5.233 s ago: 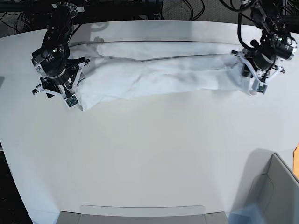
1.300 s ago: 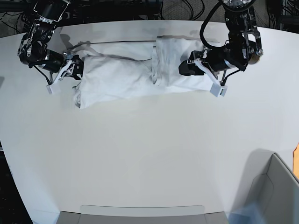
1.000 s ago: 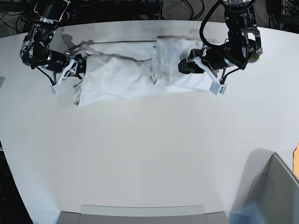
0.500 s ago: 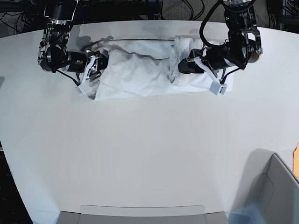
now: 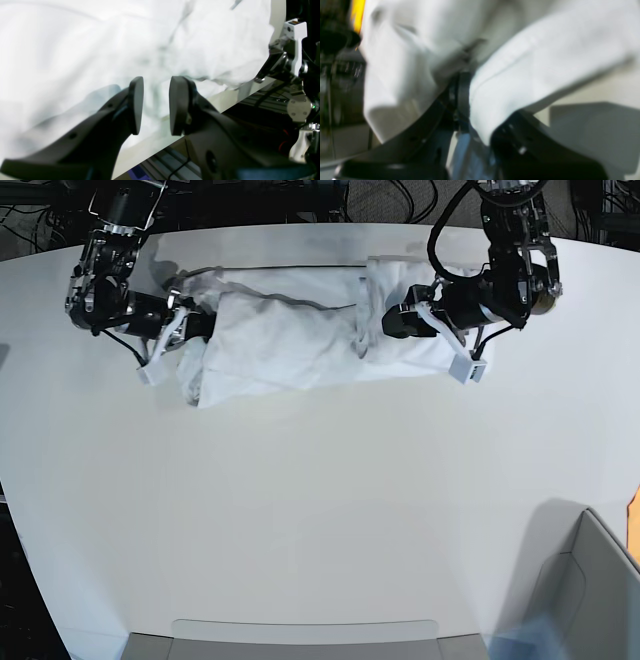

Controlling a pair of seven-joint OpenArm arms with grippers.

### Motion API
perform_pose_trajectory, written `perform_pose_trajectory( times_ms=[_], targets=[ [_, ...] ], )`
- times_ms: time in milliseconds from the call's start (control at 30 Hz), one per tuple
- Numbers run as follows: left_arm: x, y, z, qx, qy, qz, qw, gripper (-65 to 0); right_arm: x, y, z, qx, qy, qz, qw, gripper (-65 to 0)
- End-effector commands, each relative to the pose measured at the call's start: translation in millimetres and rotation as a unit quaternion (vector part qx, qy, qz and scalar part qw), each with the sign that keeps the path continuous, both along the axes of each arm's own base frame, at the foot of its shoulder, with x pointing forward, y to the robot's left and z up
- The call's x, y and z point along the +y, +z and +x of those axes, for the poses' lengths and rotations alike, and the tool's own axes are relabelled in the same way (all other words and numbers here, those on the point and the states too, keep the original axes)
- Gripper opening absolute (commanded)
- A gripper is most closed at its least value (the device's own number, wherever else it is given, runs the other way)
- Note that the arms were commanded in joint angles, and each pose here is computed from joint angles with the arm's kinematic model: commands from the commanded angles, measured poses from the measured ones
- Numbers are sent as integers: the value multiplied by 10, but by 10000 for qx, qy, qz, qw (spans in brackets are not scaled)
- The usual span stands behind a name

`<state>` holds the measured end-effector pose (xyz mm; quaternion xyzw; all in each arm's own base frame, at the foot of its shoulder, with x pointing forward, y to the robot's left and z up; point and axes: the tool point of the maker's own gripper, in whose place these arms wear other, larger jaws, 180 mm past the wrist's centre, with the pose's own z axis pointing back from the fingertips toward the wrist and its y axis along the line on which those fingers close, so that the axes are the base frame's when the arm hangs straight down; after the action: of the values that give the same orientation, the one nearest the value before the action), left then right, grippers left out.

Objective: Fold the T-shirt properly
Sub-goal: 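Lift the strip end with the right gripper and fold it over toward the left gripper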

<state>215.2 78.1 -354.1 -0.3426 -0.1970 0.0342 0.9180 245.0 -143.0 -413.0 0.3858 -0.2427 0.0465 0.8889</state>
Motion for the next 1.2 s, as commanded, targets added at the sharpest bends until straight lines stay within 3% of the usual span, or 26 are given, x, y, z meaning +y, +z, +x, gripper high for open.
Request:
perform_pose_trajectory(
  times_ms=[0, 267, 433, 533, 667, 800, 1000, 1167],
  targets=[
    [-14, 74, 42, -137, 7, -73, 9999, -475, -181, 171, 170, -365, -188, -60, 9991, -650],
    [-14, 18, -49, -7, 8, -73, 10000, -476, -854, 581, 537, -952, -597, -620, 9917, -650],
    [4, -36, -138, 120, 29, -59, 9999, -476, -913, 729, 658, -1155, -545, -757, 9889, -650],
    [44, -38, -135, 117, 37, -8, 9999, -476, -857, 968, 756, -1579, -450, -945, 9819, -650],
    [207, -94, -207, 226, 1, 245, 9994, -476, -499, 1428, 871, -2455, -203, -1117, 9627, -650],
    [394, -153, -314, 364, -90, 553, 9978, -476, -107, 1702, 913, -2982, 151, -1064, 9484, -650],
    [926, -154, -379, 449, 427, 1003, 9930, -476, 647, 1763, 759, -3169, 982, -699, 9408, -650],
    [1290, -74, -343, 362, 759, 1329, 9876, -476, 1168, 1776, 531, -2976, 1419, -268, 9437, -650]
  ],
)
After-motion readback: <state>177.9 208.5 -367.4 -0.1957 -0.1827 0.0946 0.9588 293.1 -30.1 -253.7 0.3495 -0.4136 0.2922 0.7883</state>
